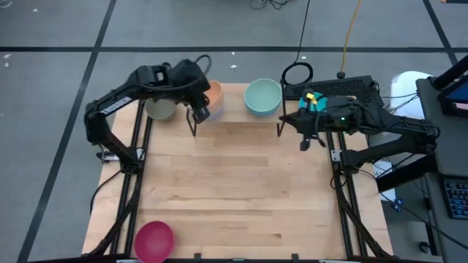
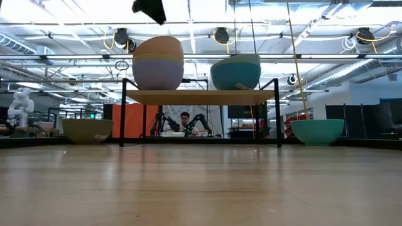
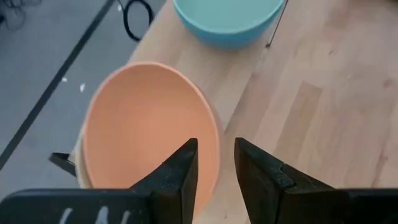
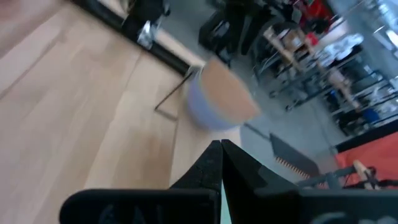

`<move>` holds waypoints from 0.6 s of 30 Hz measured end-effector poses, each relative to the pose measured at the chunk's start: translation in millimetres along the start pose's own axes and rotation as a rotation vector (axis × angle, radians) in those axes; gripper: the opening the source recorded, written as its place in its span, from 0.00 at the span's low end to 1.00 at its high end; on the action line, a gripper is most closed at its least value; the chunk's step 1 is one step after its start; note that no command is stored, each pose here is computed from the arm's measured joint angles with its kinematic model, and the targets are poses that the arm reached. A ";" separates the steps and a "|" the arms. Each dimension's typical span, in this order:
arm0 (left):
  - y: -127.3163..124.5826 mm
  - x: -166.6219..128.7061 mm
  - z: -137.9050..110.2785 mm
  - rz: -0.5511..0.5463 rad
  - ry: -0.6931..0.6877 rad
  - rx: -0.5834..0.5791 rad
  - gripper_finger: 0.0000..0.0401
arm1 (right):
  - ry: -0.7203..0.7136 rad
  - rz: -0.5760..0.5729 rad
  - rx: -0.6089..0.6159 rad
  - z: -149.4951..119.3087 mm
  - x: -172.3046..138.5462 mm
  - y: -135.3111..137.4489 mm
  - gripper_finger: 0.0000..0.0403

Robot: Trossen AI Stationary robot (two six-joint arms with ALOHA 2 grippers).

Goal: Place and stack bowls onto a shelf
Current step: Put the orange bowl on top of the light brown bowl on the shelf

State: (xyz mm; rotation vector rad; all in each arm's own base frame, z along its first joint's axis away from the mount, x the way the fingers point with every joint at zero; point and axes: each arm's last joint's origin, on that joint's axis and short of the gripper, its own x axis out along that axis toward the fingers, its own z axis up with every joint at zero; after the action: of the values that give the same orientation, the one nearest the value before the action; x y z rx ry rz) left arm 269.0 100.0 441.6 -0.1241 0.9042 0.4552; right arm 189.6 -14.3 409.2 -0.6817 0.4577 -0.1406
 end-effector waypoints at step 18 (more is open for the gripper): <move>10.2 -97.1 -33.2 -0.022 -0.269 -0.093 0.28 | -0.375 0.014 0.192 22.3 134.2 -7.0 0.00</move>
State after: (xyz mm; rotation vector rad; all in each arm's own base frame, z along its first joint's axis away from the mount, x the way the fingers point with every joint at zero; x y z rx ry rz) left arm 188.9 67.5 497.8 -0.1536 0.6177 0.4807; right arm 319.5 -43.4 380.4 -0.5012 0.0866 -0.0407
